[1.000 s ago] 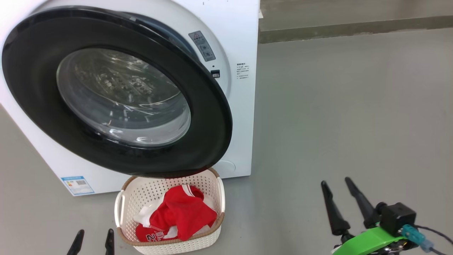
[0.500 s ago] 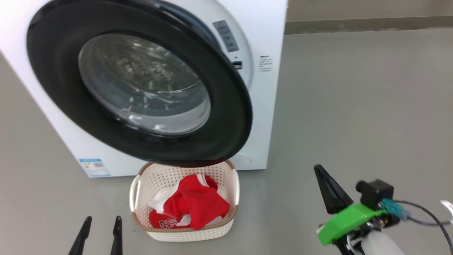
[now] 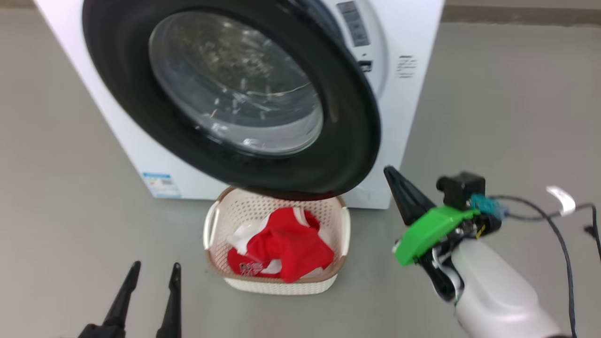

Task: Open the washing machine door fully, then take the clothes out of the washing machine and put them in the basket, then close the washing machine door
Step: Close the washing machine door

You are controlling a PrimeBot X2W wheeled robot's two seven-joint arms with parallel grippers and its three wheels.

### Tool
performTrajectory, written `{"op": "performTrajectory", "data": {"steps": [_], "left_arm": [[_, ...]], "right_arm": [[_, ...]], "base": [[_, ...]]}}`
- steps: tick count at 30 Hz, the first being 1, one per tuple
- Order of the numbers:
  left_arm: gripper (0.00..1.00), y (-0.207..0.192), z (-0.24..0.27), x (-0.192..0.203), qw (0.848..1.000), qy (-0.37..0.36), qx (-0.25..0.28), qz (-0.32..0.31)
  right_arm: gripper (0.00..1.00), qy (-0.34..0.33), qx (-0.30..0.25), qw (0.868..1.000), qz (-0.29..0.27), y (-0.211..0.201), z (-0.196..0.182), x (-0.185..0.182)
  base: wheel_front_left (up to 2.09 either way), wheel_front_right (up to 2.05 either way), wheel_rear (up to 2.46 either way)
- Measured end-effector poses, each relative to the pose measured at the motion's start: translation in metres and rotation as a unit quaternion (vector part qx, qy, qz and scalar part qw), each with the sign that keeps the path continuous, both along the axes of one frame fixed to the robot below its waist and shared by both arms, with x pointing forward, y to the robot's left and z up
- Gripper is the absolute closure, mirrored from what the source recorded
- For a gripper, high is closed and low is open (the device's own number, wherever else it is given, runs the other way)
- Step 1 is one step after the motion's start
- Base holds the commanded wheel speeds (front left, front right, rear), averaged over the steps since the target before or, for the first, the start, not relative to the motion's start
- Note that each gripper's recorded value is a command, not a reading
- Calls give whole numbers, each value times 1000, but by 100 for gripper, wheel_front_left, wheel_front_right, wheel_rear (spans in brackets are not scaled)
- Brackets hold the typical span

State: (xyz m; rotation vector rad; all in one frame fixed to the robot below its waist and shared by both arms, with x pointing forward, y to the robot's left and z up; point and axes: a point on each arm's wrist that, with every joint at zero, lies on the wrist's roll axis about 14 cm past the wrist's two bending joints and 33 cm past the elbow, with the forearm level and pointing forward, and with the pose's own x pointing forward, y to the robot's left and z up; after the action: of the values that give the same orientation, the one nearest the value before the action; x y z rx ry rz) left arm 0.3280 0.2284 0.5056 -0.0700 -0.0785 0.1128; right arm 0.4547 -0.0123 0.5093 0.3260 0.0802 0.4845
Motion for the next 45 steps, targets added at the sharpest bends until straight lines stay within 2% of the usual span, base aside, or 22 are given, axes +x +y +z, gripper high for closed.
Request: {"op": "performTrajectory", "data": {"steps": [7, 14, 30, 45], "left_arm": [[0, 6, -5, -3, 1000, 11, 1, 12], [0, 13, -10, 0, 999, 23, 5, 27], [0, 8, -18, 37, 999, 38, 9, 16], [0, 14, -22, 61, 999, 44, 23, 16]], "right_arm": [[100, -1, -4, 999, 42, 38, 9, 27], [100, -33, 7, 998, 61, 65, 35, 60], [100, -62, 15, 998, 30, 63, 39, 119], [100, -109, 24, 994, 10, 63, 69, 179]], "base": [[0, 0, 0], [0, 0, 0], [0, 0, 0], [0, 0, 0]]}}
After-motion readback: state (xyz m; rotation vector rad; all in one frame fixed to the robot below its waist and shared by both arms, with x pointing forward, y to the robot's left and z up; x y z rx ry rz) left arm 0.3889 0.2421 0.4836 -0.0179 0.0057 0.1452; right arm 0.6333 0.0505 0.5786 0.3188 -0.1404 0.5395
